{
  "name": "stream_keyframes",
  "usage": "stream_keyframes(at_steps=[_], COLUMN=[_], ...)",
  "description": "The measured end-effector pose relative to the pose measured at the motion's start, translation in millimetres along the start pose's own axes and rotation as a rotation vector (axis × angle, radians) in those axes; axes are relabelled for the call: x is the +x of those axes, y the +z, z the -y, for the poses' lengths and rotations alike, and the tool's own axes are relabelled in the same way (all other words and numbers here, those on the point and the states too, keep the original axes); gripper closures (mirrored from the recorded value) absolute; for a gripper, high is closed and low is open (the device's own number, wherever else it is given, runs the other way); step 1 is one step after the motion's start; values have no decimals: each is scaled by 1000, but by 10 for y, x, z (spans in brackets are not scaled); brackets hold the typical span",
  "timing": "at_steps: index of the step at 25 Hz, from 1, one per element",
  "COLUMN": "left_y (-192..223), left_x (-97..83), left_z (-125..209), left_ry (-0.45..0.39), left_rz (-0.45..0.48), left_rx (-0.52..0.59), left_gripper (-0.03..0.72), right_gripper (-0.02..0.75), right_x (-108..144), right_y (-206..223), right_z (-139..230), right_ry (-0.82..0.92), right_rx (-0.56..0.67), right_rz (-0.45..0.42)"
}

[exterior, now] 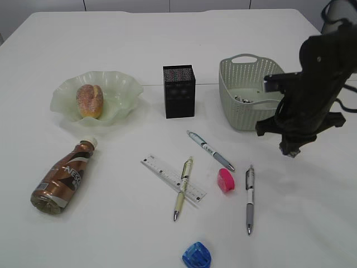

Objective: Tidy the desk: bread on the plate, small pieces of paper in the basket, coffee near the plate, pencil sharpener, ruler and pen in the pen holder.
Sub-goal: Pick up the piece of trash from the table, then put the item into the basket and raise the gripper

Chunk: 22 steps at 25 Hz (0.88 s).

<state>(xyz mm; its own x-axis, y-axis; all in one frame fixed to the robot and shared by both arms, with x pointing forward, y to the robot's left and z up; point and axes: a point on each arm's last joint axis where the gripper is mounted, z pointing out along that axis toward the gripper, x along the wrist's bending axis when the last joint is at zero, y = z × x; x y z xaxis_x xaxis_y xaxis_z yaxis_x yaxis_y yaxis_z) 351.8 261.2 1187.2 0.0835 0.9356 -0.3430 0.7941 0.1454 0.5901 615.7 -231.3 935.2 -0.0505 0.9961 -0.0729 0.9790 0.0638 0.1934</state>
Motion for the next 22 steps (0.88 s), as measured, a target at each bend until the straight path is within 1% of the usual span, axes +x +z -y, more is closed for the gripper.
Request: stream_keyframes(at_steps=[6, 10, 13, 16, 19, 22], left_y=[0, 0, 0, 0, 0, 0], left_x=[-1, -1, -1, -1, -1, -1], left_z=[0, 0, 0, 0, 0, 0], left_ry=[0, 0, 0, 0, 0, 0], left_rz=[1, 1, 1, 1, 1, 1], left_rx=[0, 0, 0, 0, 0, 0], left_gripper=[183, 182, 182, 182, 182, 182], right_gripper=[725, 725, 725, 725, 725, 725], right_x=[-34, -62, -68, -65, -38, -2], right_y=[-761, -1095, -1309, -1473, -1518, -1473], right_z=[104, 116, -22, -260, -530, -784], right_ry=[60, 51, 42, 38, 39, 40], right_rx=[-82, -155, -236, -320, -378, -412], right_rz=[-76, -94, -101, -99, -101, -102])
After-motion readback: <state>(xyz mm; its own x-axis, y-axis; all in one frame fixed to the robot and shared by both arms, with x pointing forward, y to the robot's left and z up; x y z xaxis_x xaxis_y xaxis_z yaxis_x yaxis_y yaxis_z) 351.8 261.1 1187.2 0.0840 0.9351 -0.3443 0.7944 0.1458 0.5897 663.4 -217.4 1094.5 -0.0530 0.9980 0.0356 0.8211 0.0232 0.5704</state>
